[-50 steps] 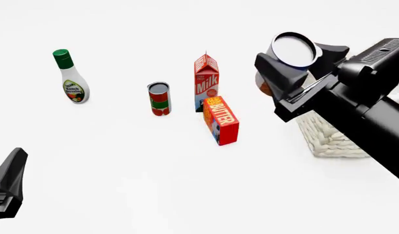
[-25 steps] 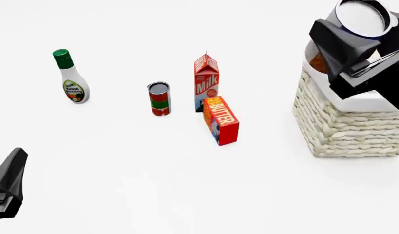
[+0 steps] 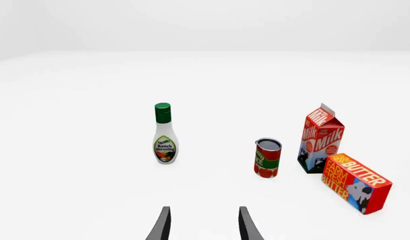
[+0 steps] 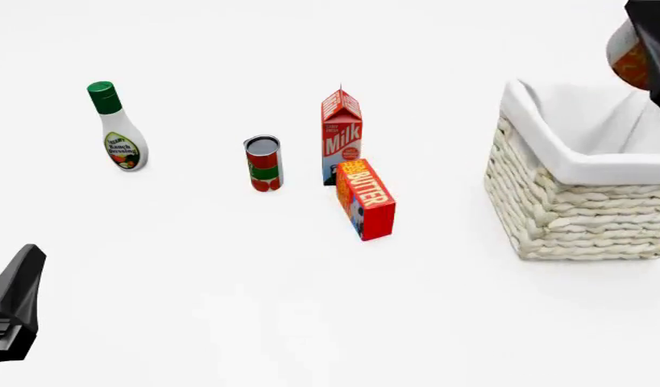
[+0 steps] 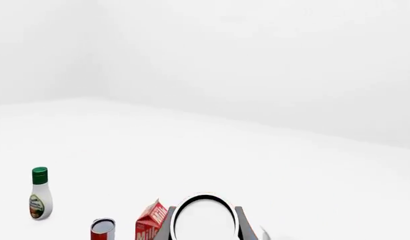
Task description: Pick the alphabet soup and place it in the basket.
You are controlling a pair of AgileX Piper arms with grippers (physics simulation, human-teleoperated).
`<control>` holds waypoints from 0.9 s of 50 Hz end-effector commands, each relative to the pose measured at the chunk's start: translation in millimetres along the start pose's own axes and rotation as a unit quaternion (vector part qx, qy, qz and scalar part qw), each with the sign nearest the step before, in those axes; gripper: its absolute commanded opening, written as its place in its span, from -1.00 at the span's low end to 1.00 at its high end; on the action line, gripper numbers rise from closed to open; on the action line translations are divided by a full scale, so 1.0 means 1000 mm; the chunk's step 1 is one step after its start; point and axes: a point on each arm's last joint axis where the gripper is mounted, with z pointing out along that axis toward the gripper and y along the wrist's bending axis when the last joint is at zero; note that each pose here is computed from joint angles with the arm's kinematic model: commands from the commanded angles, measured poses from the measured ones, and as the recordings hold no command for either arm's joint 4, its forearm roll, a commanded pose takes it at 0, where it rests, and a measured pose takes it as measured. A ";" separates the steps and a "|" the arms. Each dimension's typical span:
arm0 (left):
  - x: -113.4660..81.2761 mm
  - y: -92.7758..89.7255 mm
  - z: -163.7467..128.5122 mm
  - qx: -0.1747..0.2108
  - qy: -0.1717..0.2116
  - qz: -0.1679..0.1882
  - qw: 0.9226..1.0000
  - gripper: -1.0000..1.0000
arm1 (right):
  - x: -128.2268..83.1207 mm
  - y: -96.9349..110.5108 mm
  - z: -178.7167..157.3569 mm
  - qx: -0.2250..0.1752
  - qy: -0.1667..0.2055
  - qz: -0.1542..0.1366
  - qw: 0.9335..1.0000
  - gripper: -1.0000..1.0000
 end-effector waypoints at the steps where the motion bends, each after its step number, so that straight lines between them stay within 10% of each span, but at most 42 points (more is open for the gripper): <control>1: 0.000 0.000 0.000 0.000 0.000 0.000 1.000 1.00 | -0.012 -0.013 -0.009 0.048 -0.006 0.000 0.999 -1.00; 45: 0.000 0.000 0.000 0.000 0.000 0.000 1.000 1.00 | 0.004 -0.048 0.014 0.156 0.045 -0.006 0.987 -1.00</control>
